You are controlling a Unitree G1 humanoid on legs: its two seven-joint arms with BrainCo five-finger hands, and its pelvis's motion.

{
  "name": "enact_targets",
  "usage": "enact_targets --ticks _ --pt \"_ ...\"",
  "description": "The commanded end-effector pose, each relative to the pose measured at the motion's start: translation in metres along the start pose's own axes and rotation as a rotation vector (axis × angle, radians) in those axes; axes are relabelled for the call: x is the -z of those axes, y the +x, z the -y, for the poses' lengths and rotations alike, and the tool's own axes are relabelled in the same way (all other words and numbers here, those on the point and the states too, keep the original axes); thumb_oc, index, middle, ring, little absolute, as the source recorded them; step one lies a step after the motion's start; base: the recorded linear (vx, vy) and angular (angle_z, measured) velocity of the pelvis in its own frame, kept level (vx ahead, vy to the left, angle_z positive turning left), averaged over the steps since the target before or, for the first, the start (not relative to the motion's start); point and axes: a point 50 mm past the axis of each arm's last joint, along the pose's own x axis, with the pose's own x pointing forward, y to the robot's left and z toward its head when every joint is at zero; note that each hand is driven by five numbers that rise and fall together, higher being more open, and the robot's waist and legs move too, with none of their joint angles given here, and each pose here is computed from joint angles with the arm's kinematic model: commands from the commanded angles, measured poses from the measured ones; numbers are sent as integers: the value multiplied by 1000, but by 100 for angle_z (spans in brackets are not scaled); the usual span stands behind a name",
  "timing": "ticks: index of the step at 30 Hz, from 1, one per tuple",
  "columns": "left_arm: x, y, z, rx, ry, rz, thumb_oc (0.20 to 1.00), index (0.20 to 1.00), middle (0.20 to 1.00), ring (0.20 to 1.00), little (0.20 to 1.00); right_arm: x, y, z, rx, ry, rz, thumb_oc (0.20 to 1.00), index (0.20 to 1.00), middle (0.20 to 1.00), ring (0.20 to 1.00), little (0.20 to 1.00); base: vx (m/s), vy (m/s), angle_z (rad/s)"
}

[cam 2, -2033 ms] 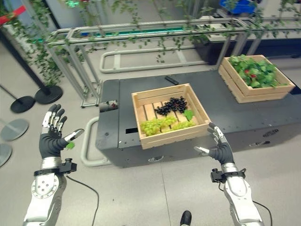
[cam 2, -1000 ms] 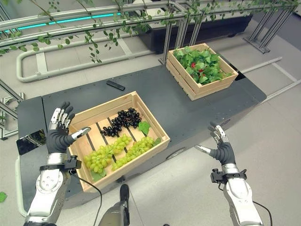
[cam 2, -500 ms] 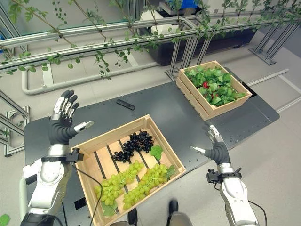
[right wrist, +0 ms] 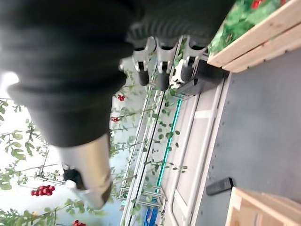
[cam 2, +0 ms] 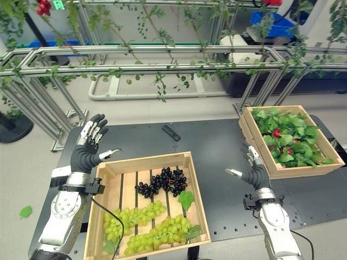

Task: Pick up the fruits from the basket on one side to the basket on the other side

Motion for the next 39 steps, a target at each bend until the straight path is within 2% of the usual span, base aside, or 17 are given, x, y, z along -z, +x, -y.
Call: enact_targets --ticks 1,15,24,33,37,39 --pt "-21 11 -3 7 10 123 1000 1000 1000 1000 1000 -22 5 11 44 -17 123 1000 1000 1000 1000 1000 43 18 -8" --pt "-19 9 -7 -11 42 104 1000 1000 1000 1000 1000 -14 4 3 19 0 81 1000 1000 1000 1000 1000 -22 62 -7" --pt "-26 13 -14 -13 89 131 1000 1000 1000 1000 1000 -12 8 -8 1 13 79 1000 1000 1000 1000 1000 -233 88 -26" --pt "-24 10 -22 -69 60 118 1000 1000 1000 1000 1000 -17 14 -13 -33 19 103 1000 1000 1000 1000 1000 -268 -228 -8" --pt "-15 7 -15 -88 -22 84 1000 1000 1000 1000 1000 -16 11 2 -2 -16 89 1000 1000 1000 1000 1000 -315 -289 57" --pt "-15 8 -16 -89 7 85 1000 1000 1000 1000 1000 -17 10 8 13 -39 91 1000 1000 1000 1000 1000 -291 -149 99"
